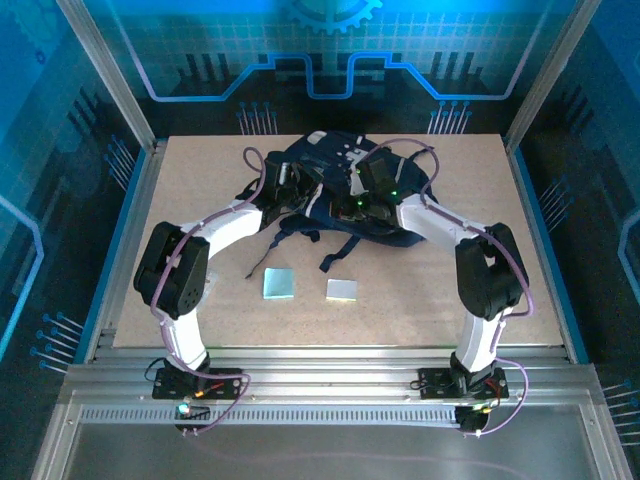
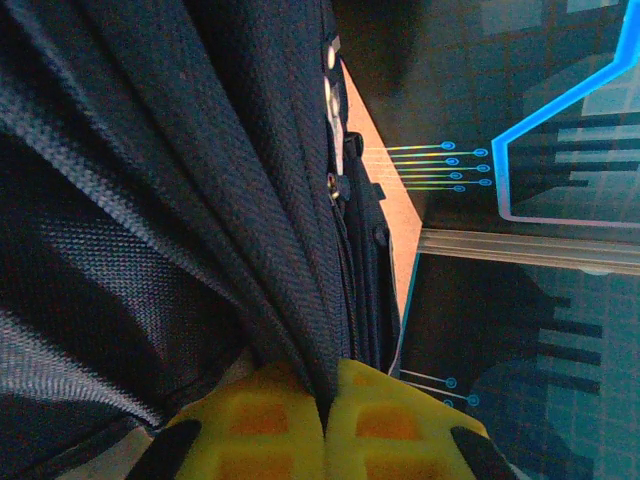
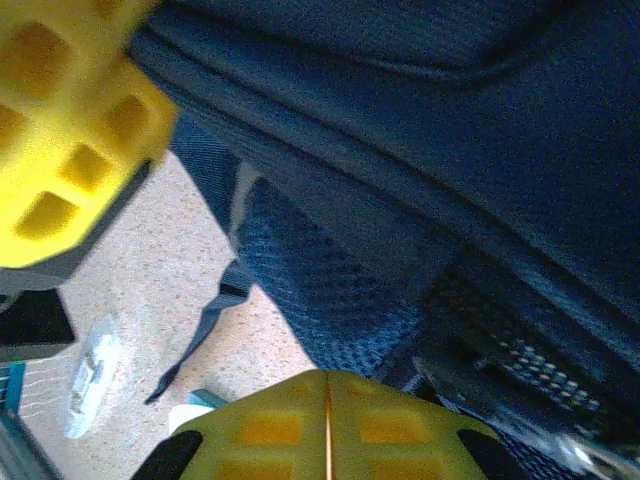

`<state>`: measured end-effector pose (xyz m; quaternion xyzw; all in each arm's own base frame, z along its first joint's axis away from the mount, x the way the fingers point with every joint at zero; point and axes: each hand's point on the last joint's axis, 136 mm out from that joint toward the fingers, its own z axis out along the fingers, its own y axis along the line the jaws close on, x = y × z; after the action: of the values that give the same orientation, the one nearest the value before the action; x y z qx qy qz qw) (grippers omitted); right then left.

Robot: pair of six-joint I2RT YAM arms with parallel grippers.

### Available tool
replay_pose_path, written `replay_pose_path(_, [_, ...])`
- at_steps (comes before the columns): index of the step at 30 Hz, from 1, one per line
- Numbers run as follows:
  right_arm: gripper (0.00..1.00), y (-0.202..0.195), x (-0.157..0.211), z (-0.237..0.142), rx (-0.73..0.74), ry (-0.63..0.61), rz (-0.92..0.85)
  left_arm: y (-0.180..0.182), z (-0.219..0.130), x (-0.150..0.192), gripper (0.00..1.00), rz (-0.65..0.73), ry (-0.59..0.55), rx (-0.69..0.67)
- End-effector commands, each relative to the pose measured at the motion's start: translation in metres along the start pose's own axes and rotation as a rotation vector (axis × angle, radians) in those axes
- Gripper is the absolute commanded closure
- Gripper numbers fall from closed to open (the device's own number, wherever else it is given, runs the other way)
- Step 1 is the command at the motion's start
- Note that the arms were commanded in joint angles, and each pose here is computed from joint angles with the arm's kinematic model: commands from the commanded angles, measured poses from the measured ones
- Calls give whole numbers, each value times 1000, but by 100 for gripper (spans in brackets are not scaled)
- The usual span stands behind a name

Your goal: Pack the student bag

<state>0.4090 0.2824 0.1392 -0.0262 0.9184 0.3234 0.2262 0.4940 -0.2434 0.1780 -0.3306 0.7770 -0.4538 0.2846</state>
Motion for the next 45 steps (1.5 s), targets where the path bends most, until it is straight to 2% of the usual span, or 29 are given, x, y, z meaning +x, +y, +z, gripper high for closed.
replay_pose_path(1, [87,12,-17,-24,-35,-45,-14,-64,-21,0,100,34,-7,191])
replay_pose_path(4, [78,-14,-17,-45,64,-92,90,-63,-22,0,100,38,-13,191])
replay_pose_path(7, [66,-32,-17,-65,148,-171,180,-60,-22,0,100,40,-13,187])
replay_pose_path(11, [54,-42,-19,-72,196,-224,276,-61,-21,0,100,42,-11,189])
replay_pose_path(22, [52,-26,-25,-21,134,-218,419,-61,-23,1,100,38,-15,196])
replay_pose_path(28, [51,-32,-30,1,235,-264,437,-61,-22,7,100,27,-2,205])
replay_pose_path(31, [58,-35,-36,3,274,-301,425,-59,-23,8,100,19,2,207])
replay_pose_path(33, [71,-41,-37,1,329,-306,396,-57,-24,9,100,17,2,206])
replay_pose_path(37, [89,-48,-37,-10,391,-318,338,-54,-25,3,100,18,-10,201])
replay_pose_path(41, [100,-44,-39,-27,388,-326,247,-48,-24,-11,100,19,-36,186])
replay_pose_path(45, [100,-42,-35,-35,359,-254,157,-43,-24,-29,100,29,-62,169])
